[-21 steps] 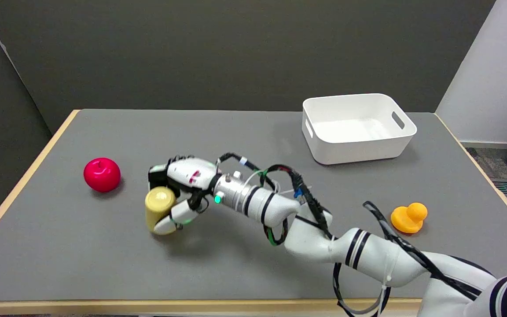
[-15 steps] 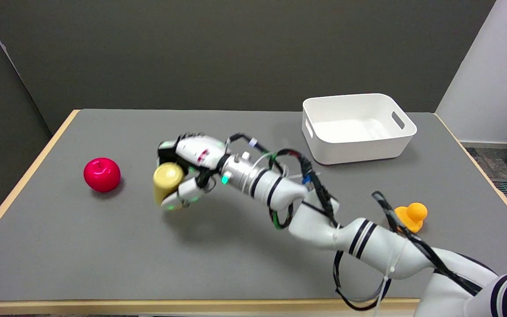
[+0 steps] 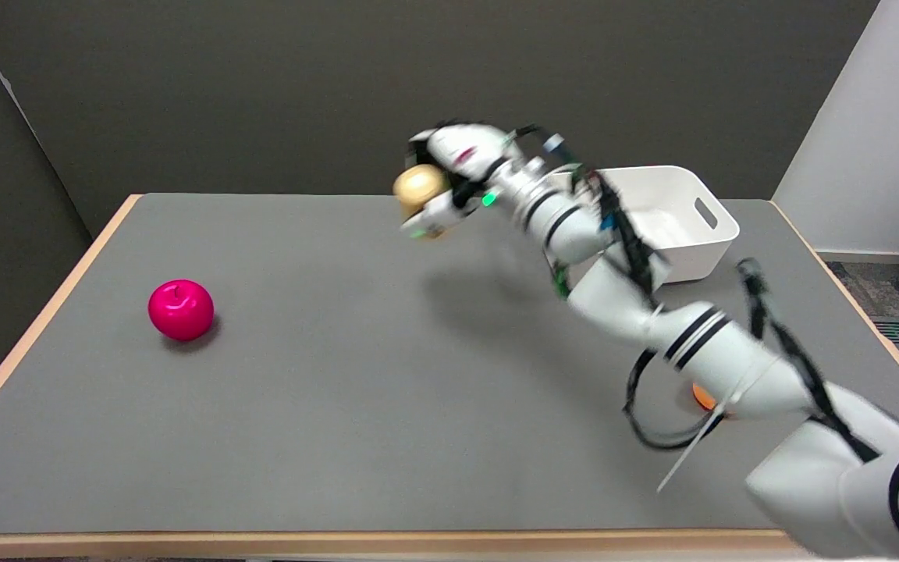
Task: Place the cup in the box.
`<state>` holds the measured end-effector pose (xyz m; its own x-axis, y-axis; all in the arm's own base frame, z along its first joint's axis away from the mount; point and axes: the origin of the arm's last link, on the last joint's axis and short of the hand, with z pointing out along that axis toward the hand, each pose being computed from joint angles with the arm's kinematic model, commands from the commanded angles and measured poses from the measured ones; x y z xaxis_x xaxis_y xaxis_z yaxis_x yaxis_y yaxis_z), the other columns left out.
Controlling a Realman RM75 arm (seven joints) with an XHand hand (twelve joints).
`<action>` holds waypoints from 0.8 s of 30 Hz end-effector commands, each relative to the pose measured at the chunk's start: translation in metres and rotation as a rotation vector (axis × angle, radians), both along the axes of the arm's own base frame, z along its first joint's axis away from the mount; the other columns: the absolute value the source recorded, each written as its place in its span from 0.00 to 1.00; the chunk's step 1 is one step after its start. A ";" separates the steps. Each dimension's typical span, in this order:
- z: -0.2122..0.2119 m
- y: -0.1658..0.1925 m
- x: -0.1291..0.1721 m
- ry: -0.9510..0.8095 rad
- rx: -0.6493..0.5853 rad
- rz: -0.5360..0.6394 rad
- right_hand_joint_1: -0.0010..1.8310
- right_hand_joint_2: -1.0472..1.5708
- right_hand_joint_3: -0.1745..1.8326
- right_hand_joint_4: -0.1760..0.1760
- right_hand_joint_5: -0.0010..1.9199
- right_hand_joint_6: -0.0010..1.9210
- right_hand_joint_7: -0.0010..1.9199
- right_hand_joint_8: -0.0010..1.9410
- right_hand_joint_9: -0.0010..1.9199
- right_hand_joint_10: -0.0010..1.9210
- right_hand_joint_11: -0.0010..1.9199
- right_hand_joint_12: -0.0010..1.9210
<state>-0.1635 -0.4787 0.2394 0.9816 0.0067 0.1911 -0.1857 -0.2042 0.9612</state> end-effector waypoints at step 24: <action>0.261 0.060 -0.022 0.173 -0.633 -0.264 0.65 0.80 0.30 0.22 0.33 0.77 0.46 0.71 0.43 0.76 0.43 1.00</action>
